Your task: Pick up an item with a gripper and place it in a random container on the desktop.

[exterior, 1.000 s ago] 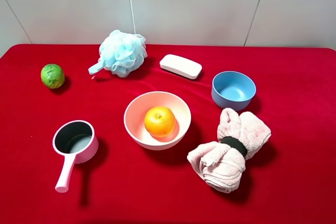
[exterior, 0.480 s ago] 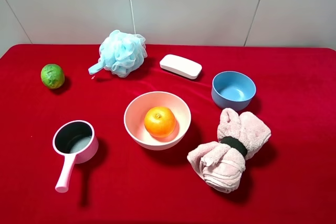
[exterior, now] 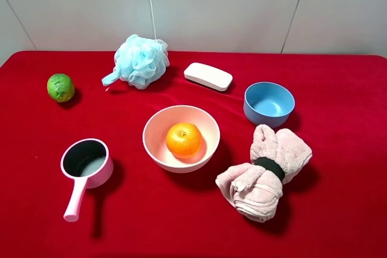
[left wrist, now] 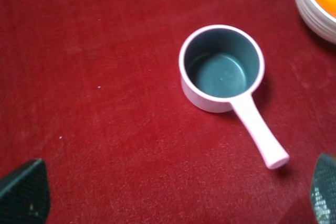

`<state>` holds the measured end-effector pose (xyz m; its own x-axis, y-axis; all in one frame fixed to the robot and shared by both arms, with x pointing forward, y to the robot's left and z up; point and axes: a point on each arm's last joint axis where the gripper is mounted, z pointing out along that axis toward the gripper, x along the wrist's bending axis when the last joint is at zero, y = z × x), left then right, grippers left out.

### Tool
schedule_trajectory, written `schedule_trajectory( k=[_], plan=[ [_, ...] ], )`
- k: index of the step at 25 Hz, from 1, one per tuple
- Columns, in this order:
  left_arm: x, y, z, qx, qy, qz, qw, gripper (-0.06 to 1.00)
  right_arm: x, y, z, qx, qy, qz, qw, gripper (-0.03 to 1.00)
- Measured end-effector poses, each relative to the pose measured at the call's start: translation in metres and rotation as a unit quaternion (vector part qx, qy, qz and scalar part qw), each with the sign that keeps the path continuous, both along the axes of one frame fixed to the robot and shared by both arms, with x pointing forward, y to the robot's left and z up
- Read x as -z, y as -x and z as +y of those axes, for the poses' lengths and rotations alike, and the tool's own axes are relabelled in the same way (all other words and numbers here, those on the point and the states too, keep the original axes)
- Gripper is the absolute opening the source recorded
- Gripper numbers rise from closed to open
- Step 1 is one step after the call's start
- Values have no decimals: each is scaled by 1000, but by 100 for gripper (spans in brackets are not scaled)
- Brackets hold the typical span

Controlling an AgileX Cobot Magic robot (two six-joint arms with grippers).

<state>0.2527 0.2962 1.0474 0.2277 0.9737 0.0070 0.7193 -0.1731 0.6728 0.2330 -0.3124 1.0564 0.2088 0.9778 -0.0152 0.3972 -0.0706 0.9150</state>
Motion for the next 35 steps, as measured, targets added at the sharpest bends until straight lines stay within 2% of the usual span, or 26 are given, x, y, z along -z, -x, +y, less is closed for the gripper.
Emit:
schedule_trajectory(
  k=[6, 13, 35],
  plan=[
    [8, 10, 1, -37, 15, -44, 998, 99, 0, 0, 0, 0, 0, 0, 1000, 69],
    [10, 25, 2, -42, 23, -100, 994, 99, 0, 0, 0, 0, 0, 0, 1000, 69],
    [9, 25, 2, -42, 22, -101, 994, 99, 0, 0, 0, 0, 0, 0, 1000, 69]
  ],
)
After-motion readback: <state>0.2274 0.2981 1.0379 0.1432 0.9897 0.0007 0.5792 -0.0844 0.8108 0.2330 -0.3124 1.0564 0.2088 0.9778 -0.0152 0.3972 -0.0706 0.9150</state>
